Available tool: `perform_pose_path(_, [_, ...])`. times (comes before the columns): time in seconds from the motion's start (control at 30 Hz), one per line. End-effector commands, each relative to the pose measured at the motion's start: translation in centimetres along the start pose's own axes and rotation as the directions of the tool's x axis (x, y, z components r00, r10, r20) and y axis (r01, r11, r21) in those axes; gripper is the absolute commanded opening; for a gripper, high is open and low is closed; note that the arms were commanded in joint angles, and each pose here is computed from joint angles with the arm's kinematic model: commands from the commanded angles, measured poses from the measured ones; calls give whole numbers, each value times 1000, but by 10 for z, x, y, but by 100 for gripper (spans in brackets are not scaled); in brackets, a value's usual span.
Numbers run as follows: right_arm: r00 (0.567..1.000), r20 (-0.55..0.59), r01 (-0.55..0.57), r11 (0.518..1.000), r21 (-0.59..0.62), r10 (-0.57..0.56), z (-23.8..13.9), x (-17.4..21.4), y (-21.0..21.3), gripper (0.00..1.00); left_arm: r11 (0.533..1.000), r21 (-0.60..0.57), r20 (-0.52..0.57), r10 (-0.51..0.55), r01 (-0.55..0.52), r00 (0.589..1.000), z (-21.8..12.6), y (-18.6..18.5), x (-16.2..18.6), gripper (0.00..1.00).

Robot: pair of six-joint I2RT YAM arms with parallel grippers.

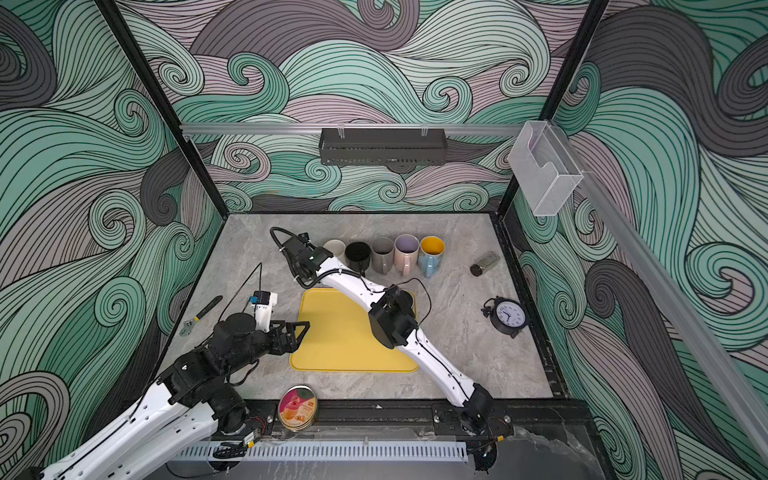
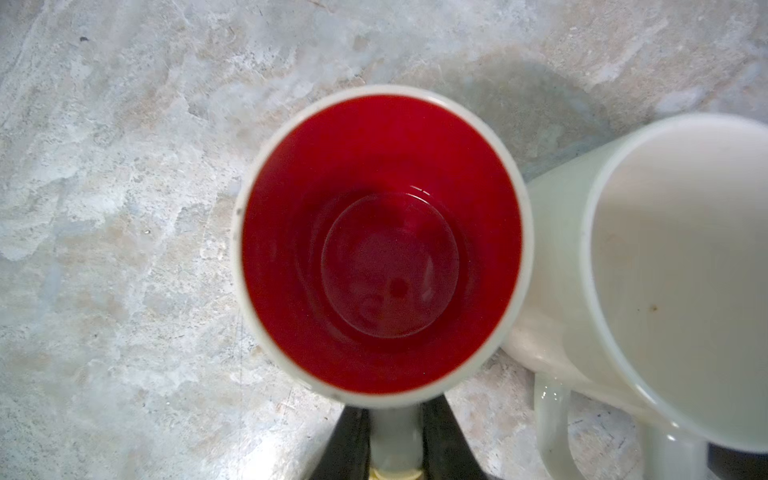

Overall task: Turn the mug right side up
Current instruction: 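Lower the red-lined mug upright beside the white mug with the right gripper, then open the right gripper and lift it away from the red-lined mug, then move the right gripper over the upside-down black mug on the tray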

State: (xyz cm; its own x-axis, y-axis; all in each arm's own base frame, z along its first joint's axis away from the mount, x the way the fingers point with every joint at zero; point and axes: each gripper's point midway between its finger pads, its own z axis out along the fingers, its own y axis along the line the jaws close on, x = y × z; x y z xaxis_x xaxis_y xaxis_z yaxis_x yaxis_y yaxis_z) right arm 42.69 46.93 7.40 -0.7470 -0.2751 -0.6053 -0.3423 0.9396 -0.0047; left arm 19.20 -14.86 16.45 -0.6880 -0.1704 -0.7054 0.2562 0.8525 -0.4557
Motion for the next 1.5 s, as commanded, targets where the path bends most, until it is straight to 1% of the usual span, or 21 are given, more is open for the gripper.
perform_pose_path(0.0, [996,80,-38,999,8,37,-15,-24,0,26,1000,8,1,1,-1,1000,0,0,2,93])
perform_pose_path(0.17, [996,77,-35,999,1,35,-21,-24,2,27,1000,15,10,-6,6,1000,-3,-1,1,93])
perform_pose_path(0.3, [995,94,-18,1000,8,17,-42,-29,1,30,1000,24,20,0,-1,1000,-3,-4,-3,93])
perform_pose_path(0.43, [991,130,12,1000,-3,-12,-72,-41,1,32,999,43,12,11,-11,1000,0,-11,-6,93])
perform_pose_path(0.67, [978,205,50,998,-25,-44,-138,-61,-6,37,998,57,31,11,-13,999,2,-15,-12,93])
perform_pose_path(0.8, [963,256,84,996,17,-85,-178,-63,-16,40,999,38,24,26,-27,999,6,-15,-14,94])
perform_pose_path(0.9, [949,302,73,995,72,-91,-202,-57,-30,41,999,21,6,29,-29,1000,9,-14,-15,94])
perform_pose_path(0.97, [943,326,38,994,100,-69,-211,-50,-44,42,999,21,4,32,-32,999,11,-15,-16,94])
perform_pose_path(1.03, [934,357,-21,995,93,-14,-225,-44,-59,43,999,23,14,31,-31,999,14,-16,-18,95])
perform_pose_path(1.1, [916,396,-102,991,92,58,-242,-39,-77,44,999,27,19,31,-32,999,19,-18,-20,95])
perform_pose_path(1.17, [889,437,-194,977,84,138,-255,-33,-96,43,999,28,13,36,-36,999,24,-19,-21,95])
perform_pose_path(1.23, [847,467,-321,944,70,254,-265,-19,-118,41,999,30,-3,39,-39,999,28,-21,-21,95])
perform_pose_path(1.27, [833,472,-356,933,56,289,-268,-14,-124,41,999,27,-11,39,-38,999,29,-22,-21,95])
perform_pose_path(1.33, [810,456,-442,895,61,369,-268,3,-137,42,999,21,-20,34,-33,999,29,-22,-21,95])
perform_pose_path(1.47, [811,389,-511,853,108,437,-254,35,-145,44,999,11,11,38,-38,999,27,-18,-23,95])
